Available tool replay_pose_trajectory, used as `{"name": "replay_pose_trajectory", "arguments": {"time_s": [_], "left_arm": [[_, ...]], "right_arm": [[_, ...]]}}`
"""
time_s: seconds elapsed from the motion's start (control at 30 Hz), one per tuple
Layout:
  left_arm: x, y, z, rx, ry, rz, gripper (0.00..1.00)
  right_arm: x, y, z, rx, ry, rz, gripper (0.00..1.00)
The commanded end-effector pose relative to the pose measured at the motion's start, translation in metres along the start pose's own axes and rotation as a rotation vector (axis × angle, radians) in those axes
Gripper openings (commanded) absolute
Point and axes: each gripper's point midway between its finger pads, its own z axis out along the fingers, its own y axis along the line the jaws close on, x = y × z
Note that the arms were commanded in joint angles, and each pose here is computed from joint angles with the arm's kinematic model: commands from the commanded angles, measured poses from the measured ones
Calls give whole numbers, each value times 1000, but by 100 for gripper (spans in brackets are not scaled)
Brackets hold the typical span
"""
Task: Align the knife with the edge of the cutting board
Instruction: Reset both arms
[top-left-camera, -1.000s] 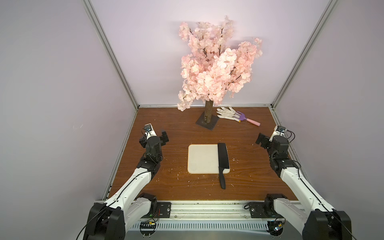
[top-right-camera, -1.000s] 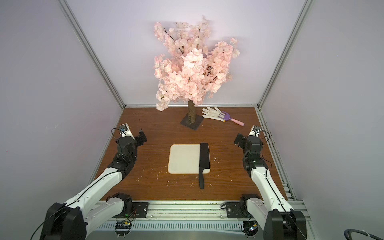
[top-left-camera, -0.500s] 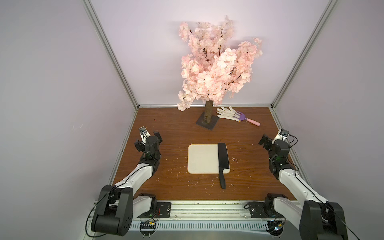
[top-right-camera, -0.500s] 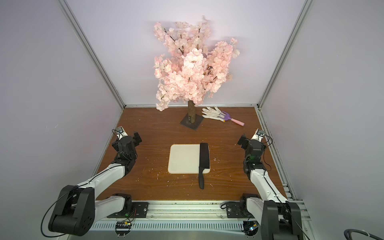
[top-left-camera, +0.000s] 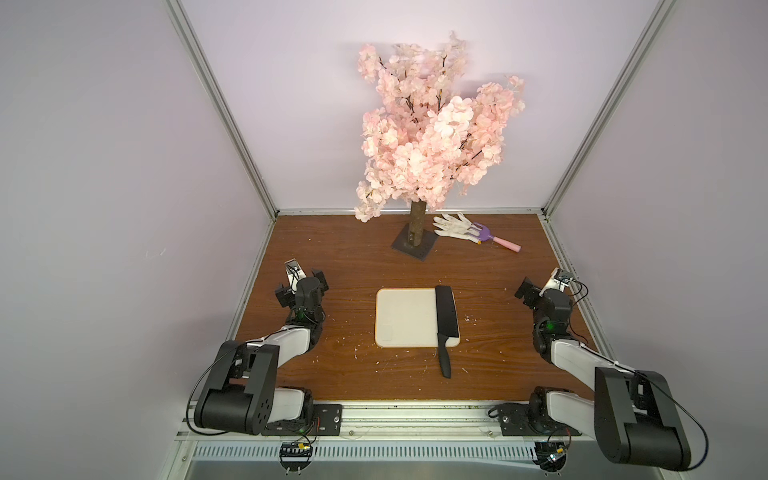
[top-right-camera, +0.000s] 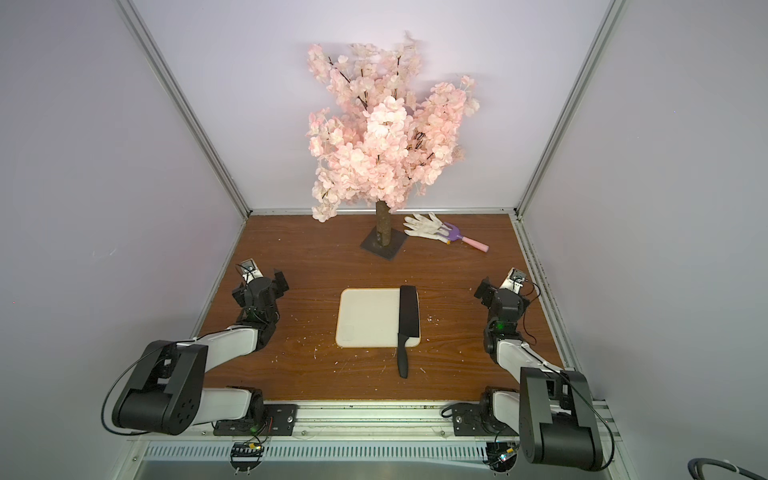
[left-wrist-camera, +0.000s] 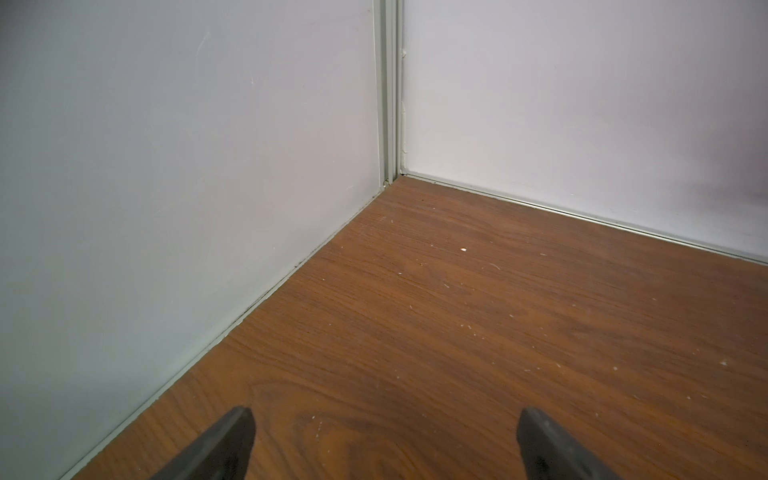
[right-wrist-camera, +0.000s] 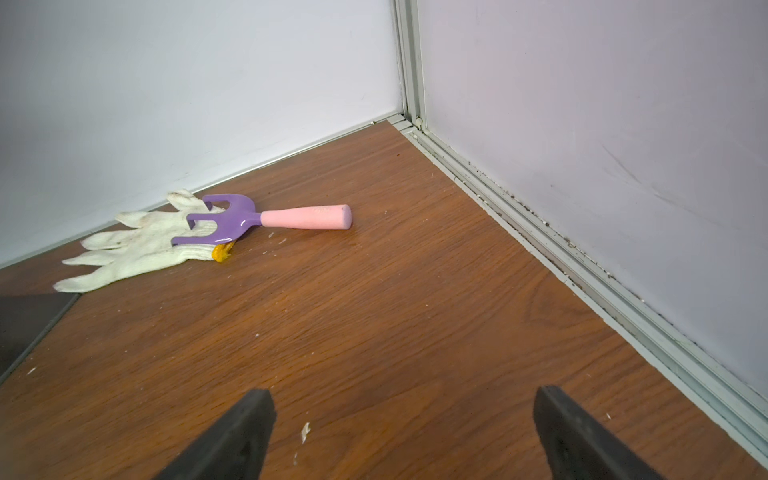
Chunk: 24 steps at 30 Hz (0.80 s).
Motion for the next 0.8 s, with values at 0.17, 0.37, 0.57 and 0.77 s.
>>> {"name": "replay_pose_trajectory", "arguments": {"time_s": [0.17,0.37,0.57,0.77], "left_arm": [[-5,-19,5,111,-52,65,98],[-2,-38,0,232,-68,85,98],[-1,-51,-10,334,-106,98,98],[6,-55,-14,374,-121,106,98]], "right_arm": [[-17,3,0,-30,-131,-1,99],[-18,4,-3,-44,-163,-18,99],[-12,18,-2,-130,-163,-33,99],[-13,32,-6,-188,-194,-75,100]]}}
